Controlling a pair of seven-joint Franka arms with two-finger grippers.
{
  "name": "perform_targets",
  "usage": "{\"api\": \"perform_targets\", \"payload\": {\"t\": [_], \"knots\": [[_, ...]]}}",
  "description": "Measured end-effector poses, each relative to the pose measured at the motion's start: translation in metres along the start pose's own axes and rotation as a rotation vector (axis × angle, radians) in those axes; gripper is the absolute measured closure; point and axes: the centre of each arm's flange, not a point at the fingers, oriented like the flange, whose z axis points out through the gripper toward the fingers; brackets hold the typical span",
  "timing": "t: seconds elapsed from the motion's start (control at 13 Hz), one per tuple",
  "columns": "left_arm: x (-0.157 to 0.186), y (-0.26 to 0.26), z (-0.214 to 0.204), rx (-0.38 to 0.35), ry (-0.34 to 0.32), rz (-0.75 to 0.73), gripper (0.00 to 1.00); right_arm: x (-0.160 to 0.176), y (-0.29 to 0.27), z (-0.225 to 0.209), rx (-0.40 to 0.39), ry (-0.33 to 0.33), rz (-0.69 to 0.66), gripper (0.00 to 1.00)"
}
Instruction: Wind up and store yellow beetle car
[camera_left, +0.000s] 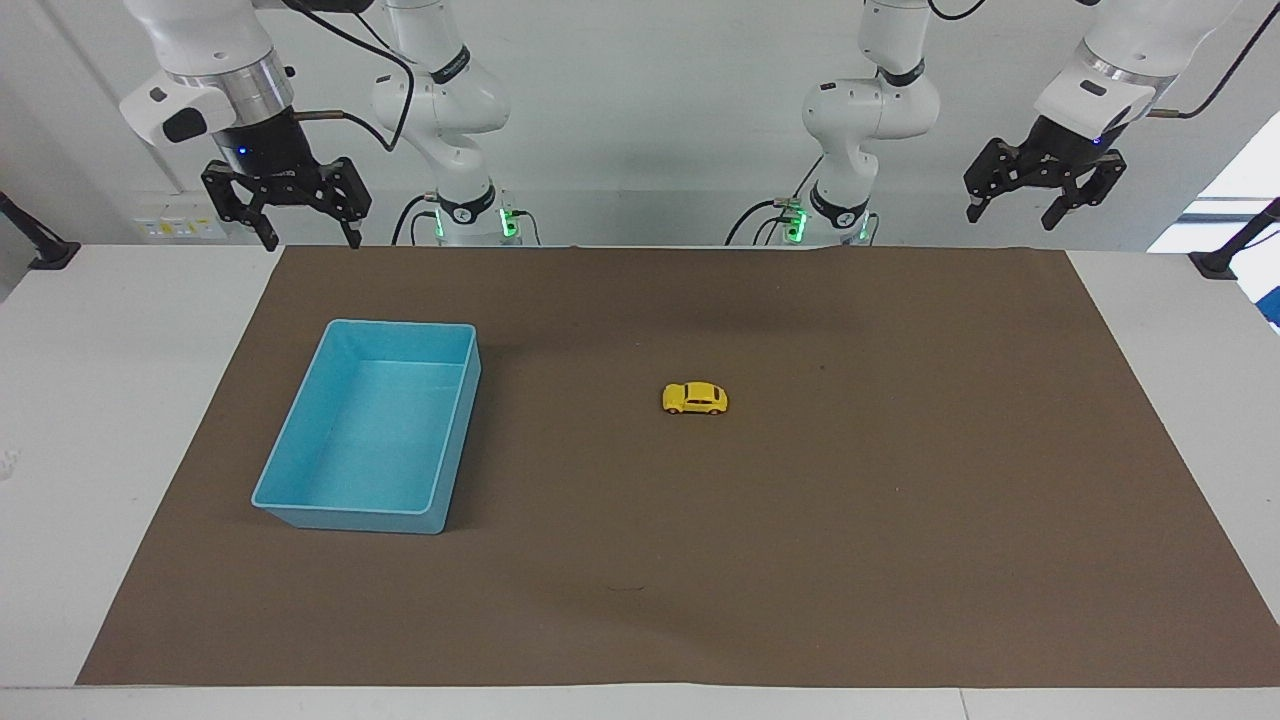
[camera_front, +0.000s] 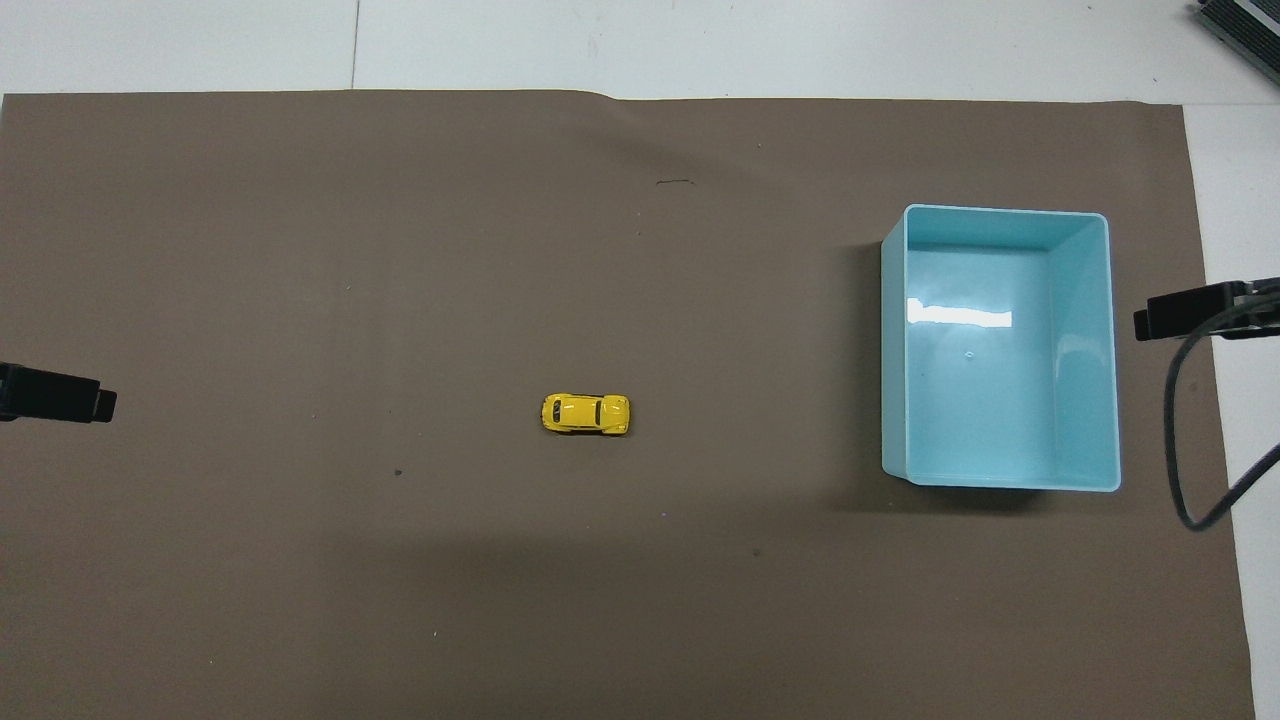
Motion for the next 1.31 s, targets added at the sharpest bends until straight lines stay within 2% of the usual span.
{"api": "perform_targets", "payload": {"t": [1.31], "knots": [[0.0005,0.0009,0.0044,-0.002,-0.009,0.001,0.00,0.0000,0.0001,0.0000,0.000,0.000,0.000,0.00]]}}
